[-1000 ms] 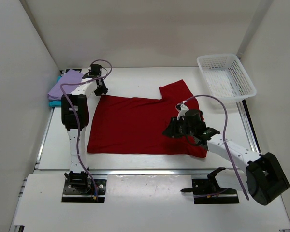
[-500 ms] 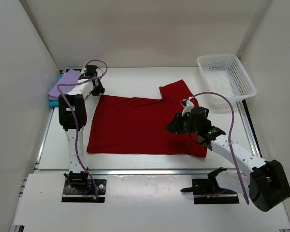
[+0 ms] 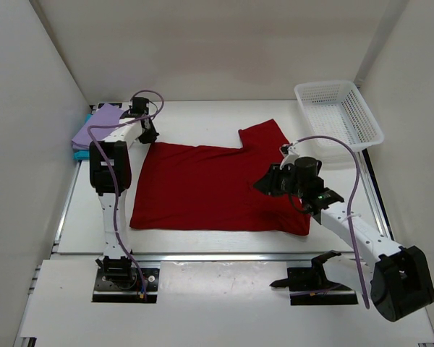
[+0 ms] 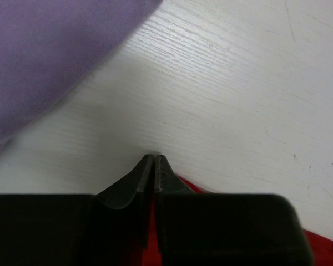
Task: Fold and stack the t-shirts
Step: Grap the side of the flattened tshirt furthest away from the robot with both arms, then fold the other side of the tshirt into a rectangle, then rotate the tshirt 90 degrees
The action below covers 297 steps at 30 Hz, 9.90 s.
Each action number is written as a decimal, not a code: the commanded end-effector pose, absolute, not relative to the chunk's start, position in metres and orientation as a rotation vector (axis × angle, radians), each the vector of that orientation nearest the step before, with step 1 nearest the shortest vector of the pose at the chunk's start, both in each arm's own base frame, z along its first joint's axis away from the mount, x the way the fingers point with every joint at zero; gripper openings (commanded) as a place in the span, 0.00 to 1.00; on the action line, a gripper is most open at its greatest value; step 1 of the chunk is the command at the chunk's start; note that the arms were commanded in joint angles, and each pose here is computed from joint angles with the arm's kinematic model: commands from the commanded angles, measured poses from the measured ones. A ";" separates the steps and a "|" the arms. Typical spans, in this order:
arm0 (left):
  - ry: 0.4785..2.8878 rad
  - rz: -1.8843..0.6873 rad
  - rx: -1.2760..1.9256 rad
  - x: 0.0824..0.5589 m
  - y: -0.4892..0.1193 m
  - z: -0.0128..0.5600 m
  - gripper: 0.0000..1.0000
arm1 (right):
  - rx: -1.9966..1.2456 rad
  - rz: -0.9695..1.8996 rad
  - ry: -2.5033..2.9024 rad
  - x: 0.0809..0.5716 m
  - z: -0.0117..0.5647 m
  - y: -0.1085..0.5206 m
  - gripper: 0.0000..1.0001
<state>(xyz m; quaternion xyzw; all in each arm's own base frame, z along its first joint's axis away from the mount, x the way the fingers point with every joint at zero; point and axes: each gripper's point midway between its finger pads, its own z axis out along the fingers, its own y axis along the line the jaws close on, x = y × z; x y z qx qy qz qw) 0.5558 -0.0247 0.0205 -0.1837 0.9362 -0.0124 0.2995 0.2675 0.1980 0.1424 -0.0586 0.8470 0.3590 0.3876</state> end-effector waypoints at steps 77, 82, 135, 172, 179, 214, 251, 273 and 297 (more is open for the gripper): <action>2.161 -0.413 -0.509 0.525 -0.043 0.126 0.00 | 0.110 0.570 2.361 0.620 0.143 0.093 0.01; 2.175 -0.413 -0.564 0.508 -0.027 0.114 0.00 | 0.124 0.561 2.455 0.583 0.157 0.077 0.00; 2.098 -0.489 -0.817 0.374 0.026 0.115 0.00 | 0.348 0.621 2.275 0.258 0.130 0.053 0.00; 2.145 -0.573 -0.579 0.347 -0.076 0.089 0.19 | -0.182 0.391 2.540 0.273 0.082 0.174 0.00; 2.138 -0.621 -0.573 0.346 -0.085 0.085 0.16 | -0.253 0.475 2.661 0.220 0.041 0.185 0.00; 2.073 -0.902 -1.021 0.367 -0.061 0.037 0.11 | 0.307 0.696 2.295 0.257 0.104 0.127 0.00; 2.152 -0.873 -0.332 0.216 -0.145 0.062 0.18 | -0.410 0.730 2.276 0.434 0.226 0.303 0.12; 2.061 -0.841 -0.221 0.232 -0.135 0.121 0.21 | -0.191 0.976 2.396 0.288 0.037 0.406 0.46; 2.316 -0.664 0.098 0.207 -0.182 0.069 0.38 | 0.065 0.938 2.396 0.231 0.059 0.177 0.44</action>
